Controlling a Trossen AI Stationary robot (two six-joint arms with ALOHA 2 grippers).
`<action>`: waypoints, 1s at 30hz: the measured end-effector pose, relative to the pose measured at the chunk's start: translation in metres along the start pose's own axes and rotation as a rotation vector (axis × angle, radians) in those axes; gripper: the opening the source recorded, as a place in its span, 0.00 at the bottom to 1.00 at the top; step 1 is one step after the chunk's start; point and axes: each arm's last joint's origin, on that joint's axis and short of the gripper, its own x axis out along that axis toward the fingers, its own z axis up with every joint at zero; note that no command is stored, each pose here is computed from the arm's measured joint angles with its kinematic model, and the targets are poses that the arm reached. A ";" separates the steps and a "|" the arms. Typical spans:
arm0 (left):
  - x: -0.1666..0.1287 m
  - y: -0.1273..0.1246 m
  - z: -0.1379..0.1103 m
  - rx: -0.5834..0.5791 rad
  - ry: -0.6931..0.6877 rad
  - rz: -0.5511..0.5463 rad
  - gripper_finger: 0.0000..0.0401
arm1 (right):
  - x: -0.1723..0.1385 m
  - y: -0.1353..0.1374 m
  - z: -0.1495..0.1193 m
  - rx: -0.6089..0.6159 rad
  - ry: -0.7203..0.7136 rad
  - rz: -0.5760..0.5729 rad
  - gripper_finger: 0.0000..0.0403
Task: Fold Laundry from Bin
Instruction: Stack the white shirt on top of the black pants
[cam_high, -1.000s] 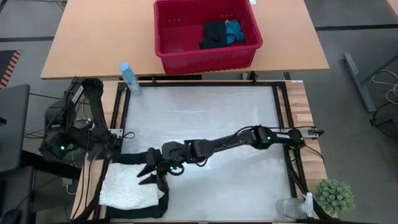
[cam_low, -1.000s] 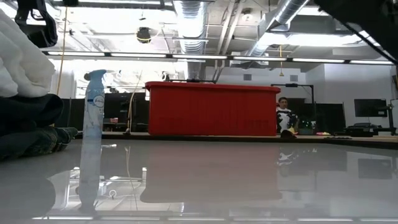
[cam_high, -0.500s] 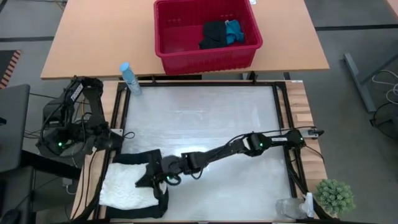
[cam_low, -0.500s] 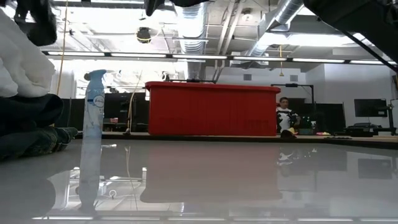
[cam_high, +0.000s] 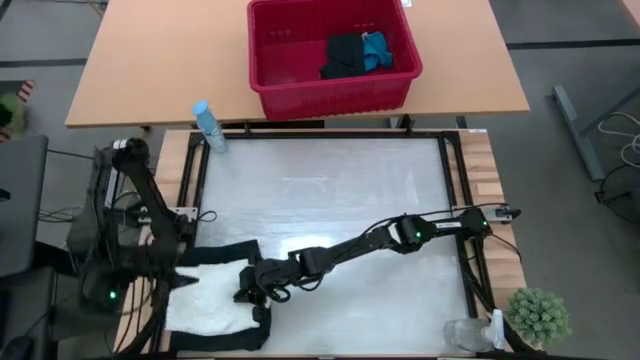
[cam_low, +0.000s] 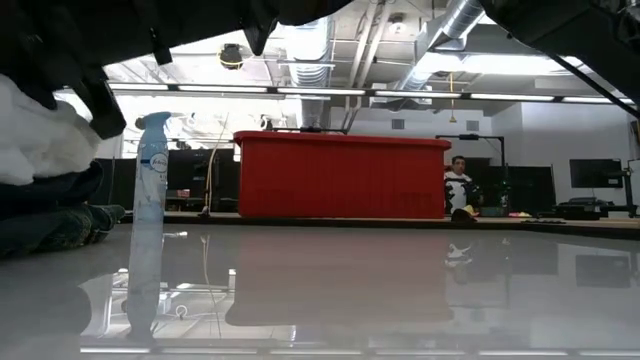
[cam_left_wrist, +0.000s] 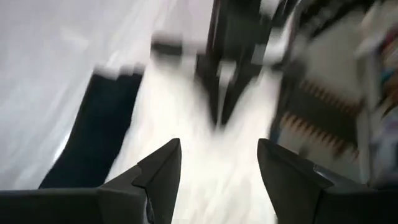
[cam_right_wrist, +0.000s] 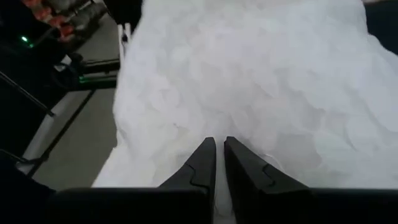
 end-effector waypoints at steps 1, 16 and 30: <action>0.002 -0.001 -0.003 0.021 0.060 0.025 0.50 | 0.000 -0.001 0.000 0.000 0.000 0.000 0.15; 0.032 -0.019 0.001 0.082 0.605 0.035 0.50 | -0.001 0.000 0.009 -0.022 -0.081 0.042 0.15; 0.079 -0.039 -0.032 0.306 0.725 0.095 0.50 | -0.001 -0.001 0.009 0.003 -0.082 0.043 0.15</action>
